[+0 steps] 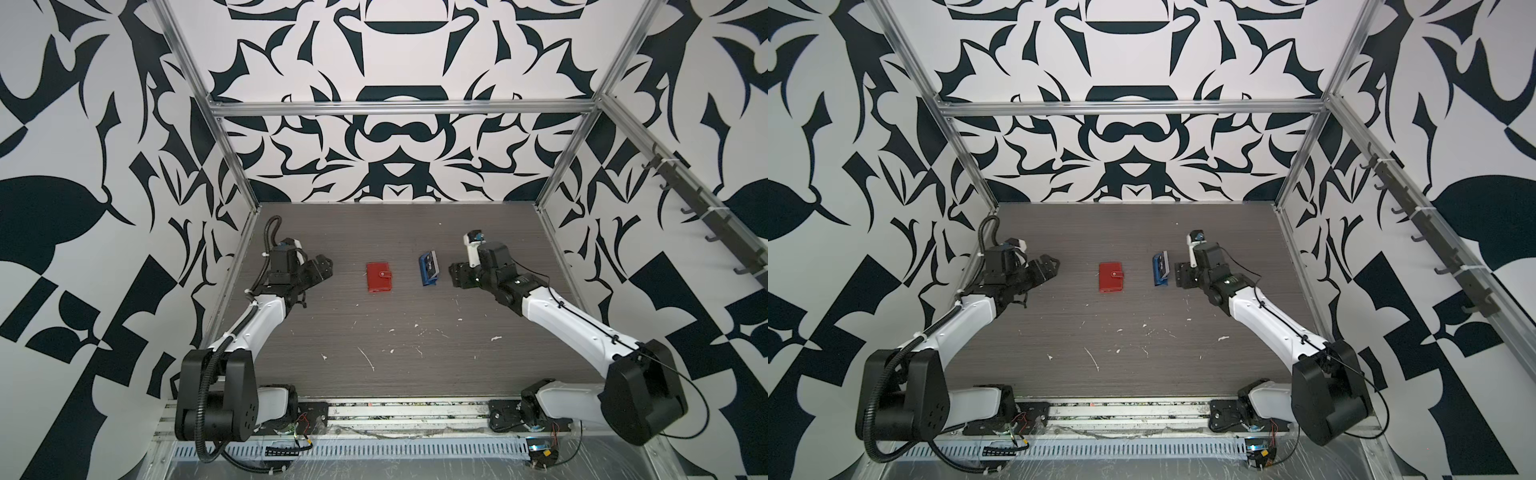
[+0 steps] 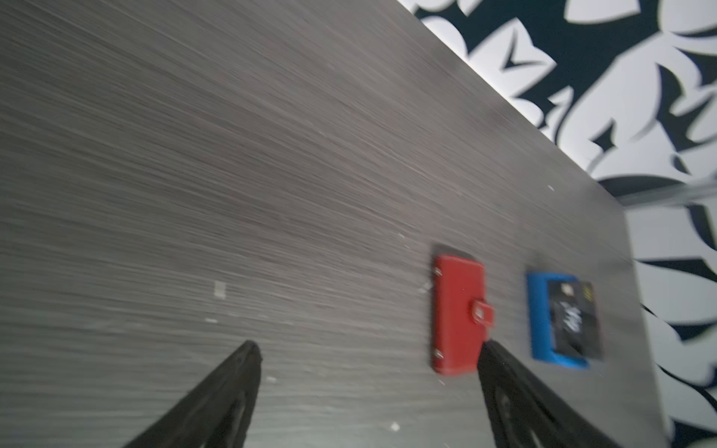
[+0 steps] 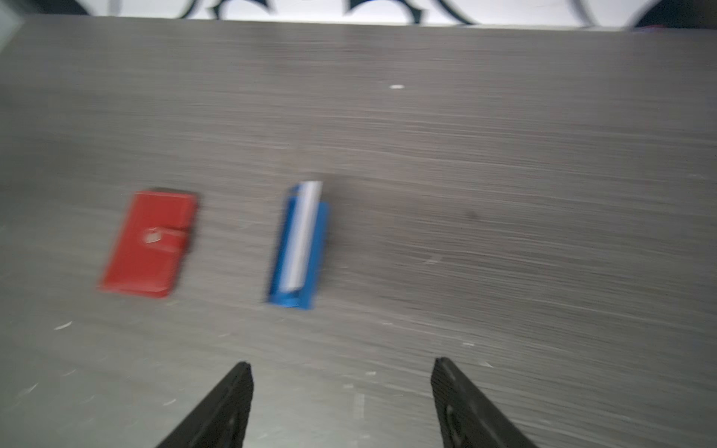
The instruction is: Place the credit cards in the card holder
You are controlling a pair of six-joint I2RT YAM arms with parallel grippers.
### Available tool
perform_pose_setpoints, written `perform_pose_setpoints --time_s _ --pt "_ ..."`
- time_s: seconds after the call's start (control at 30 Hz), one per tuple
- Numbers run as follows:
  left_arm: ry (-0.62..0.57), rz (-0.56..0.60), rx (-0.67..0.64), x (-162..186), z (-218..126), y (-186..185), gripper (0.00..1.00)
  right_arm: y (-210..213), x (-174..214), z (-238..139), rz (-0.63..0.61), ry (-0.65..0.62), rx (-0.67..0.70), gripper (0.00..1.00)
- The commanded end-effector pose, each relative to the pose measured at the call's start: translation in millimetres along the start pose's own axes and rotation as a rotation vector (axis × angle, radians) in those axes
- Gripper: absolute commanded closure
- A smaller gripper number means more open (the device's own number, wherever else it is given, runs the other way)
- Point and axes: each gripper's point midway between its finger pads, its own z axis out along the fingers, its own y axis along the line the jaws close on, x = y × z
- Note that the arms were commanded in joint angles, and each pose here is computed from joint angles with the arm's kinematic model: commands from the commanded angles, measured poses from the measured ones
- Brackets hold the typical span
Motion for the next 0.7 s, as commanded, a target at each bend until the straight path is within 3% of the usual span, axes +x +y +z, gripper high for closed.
perform_pose_setpoints --time_s 0.0,0.27,0.67 --pt "0.125 -0.063 0.088 29 10 -22 0.11 53 -4 2 -0.011 0.058 -0.138 0.29" --pt "0.244 -0.107 0.141 51 41 -39 0.33 133 0 54 -0.072 0.174 -0.251 0.55" --pt "0.330 -0.138 0.187 63 74 -52 0.50 165 4 126 -0.102 0.271 -0.162 0.69"
